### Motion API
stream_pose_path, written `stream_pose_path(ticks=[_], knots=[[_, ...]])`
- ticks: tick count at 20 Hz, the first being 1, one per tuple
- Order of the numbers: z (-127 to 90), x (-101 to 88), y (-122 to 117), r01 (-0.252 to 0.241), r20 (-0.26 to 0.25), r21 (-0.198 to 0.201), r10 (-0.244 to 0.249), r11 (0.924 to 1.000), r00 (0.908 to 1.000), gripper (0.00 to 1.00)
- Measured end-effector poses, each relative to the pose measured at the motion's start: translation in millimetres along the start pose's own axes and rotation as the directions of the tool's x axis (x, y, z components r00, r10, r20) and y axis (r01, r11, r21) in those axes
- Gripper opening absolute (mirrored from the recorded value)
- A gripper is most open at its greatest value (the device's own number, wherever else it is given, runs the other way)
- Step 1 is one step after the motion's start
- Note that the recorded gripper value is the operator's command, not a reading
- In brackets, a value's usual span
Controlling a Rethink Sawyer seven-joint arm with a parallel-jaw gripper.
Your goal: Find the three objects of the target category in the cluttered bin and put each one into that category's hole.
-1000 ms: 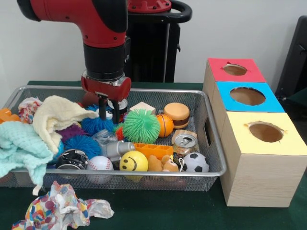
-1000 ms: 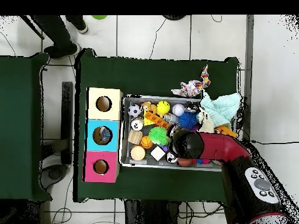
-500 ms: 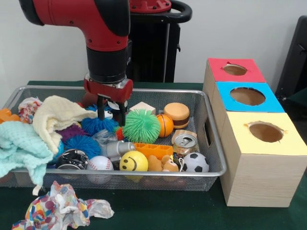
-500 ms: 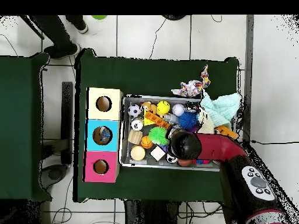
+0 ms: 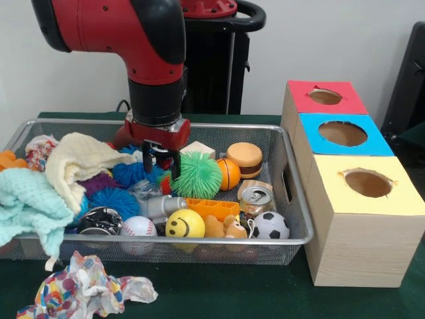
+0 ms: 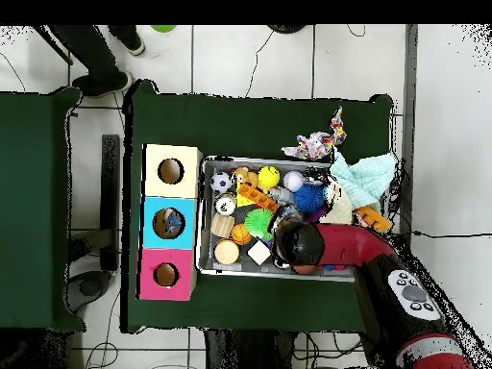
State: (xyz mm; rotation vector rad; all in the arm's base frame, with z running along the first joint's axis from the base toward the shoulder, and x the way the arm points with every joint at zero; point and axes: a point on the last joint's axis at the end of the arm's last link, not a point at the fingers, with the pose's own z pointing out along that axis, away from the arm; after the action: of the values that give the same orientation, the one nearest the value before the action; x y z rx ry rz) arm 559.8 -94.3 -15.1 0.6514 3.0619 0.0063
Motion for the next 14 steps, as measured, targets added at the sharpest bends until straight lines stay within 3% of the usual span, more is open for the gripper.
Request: stream_pose_path(ticks=[7, 14], knots=[[24, 11.5, -4, 0.028, 0.038, -0.012, -0.028, 0.9995, 0.9989, 1.00], [24, 11.3, -9, 0.040, 0.073, 0.003, -0.040, 0.9992, 0.9965, 1.00]])
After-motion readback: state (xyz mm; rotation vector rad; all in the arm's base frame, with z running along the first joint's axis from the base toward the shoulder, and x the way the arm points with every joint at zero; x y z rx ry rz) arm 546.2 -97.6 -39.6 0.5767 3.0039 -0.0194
